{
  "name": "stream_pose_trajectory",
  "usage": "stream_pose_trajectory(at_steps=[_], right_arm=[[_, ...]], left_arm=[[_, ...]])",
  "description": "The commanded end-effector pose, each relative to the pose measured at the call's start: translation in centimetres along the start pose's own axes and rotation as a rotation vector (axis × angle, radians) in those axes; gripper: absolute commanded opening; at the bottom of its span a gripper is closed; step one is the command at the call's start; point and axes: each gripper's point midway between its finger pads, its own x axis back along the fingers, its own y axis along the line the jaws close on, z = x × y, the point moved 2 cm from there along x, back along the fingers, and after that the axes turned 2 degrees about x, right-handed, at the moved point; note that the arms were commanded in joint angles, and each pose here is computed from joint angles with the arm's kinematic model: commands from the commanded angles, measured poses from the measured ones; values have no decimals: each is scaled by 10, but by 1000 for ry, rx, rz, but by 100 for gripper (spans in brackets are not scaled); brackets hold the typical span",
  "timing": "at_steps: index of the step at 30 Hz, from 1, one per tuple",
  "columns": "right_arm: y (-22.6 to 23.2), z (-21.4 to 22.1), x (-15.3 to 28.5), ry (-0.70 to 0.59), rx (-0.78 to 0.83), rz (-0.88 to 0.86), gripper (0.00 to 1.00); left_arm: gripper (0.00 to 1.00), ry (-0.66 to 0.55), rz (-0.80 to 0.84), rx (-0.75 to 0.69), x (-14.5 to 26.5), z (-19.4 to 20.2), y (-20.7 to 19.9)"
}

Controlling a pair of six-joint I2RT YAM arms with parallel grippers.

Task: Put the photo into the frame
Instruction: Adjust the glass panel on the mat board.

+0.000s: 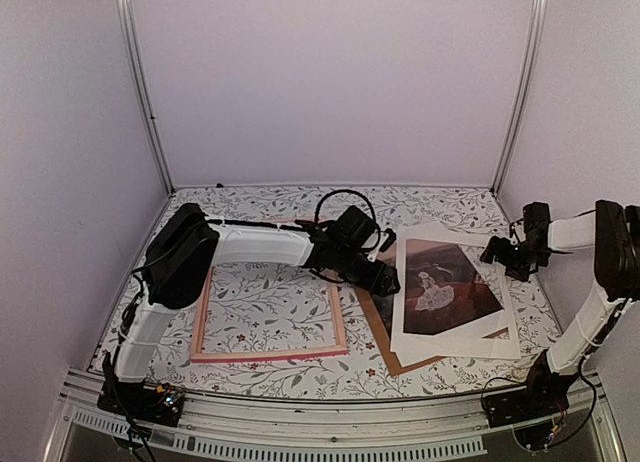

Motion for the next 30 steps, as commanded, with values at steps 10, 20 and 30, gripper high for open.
stream_pose_trajectory(at_steps=[10,20,30], right_arm=[[58,24,-22,133,195,-113,92],[33,16,11,74,118,90,93],[46,38,23,130,107,-24,87]], left_arm=[[83,-64,-155,132,4,-3,39],[83,-71,-109,185,17,0,35],[82,-58,-35,207,19,7,25]])
